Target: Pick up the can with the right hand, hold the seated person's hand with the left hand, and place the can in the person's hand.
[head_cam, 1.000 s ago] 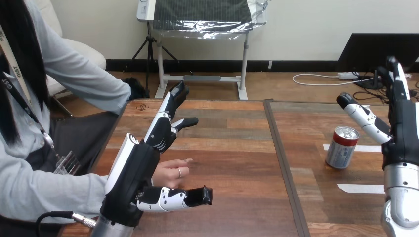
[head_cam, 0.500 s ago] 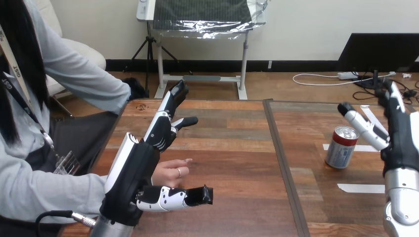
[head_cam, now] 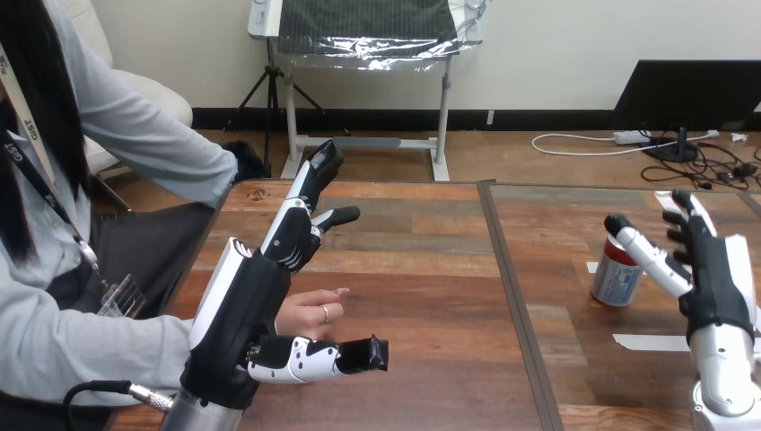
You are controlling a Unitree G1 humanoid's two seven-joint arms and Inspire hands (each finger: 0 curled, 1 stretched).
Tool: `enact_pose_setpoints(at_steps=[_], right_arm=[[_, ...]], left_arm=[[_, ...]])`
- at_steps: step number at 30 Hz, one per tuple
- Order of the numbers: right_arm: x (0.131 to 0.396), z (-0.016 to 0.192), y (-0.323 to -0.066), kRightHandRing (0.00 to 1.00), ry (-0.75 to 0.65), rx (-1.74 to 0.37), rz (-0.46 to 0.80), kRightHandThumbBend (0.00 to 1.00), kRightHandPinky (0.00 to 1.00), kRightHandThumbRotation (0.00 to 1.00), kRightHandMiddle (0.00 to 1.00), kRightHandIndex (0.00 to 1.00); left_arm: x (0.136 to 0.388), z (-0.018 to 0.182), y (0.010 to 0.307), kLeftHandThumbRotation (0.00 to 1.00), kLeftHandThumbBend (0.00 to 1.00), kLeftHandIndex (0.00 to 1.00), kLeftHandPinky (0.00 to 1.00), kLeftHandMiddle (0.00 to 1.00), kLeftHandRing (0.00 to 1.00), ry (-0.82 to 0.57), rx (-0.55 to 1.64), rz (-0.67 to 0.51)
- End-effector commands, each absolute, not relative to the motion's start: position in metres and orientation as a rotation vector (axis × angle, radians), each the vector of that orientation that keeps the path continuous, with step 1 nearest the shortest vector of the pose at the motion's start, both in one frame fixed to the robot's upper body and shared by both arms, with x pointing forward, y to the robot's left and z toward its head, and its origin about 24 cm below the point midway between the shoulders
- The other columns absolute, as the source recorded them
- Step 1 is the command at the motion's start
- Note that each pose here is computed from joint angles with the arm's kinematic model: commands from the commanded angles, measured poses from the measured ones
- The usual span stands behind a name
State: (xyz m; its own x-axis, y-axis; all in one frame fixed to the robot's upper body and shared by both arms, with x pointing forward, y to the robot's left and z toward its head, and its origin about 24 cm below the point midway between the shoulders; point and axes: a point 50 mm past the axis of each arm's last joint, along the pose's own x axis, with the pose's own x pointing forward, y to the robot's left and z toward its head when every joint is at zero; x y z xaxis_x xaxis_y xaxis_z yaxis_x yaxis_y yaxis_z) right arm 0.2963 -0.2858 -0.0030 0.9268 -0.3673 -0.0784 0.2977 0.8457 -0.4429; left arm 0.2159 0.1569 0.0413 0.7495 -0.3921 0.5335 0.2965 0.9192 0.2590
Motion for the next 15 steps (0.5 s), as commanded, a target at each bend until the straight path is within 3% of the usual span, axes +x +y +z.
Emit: enact_pose_setpoints(at_steps=[1,6,9,15], right_arm=[[0.3234,0.0277,-0.2806,0.86,0.075,-0.439,-0.347,1.00,0.82,0.67,0.88,0.94],[0.3226,0.0239,-0.2807,0.85,0.107,-0.430,-0.340,1.00,0.81,0.68,0.88,0.94],[0.3222,0.0216,-0.2810,0.81,0.128,-0.418,-0.339,1.00,0.74,0.67,0.88,0.94],[0.3214,0.0177,-0.2811,0.58,0.164,-0.411,-0.333,1.00,0.49,0.65,0.86,0.94]], left_arm=[[0.2214,0.0575,0.1578,0.51,1.00,1.00,0.85,1.00,1.00,-0.697,0.174,-0.366],[0.2211,0.0579,0.1576,0.51,1.00,1.00,0.86,1.00,1.00,-0.700,0.167,-0.371],[0.2209,0.0582,0.1577,0.51,1.00,1.00,0.86,1.00,1.00,-0.701,0.168,-0.372],[0.2200,0.0583,0.1582,0.51,1.00,1.00,0.86,1.00,1.00,-0.701,0.172,-0.373]])
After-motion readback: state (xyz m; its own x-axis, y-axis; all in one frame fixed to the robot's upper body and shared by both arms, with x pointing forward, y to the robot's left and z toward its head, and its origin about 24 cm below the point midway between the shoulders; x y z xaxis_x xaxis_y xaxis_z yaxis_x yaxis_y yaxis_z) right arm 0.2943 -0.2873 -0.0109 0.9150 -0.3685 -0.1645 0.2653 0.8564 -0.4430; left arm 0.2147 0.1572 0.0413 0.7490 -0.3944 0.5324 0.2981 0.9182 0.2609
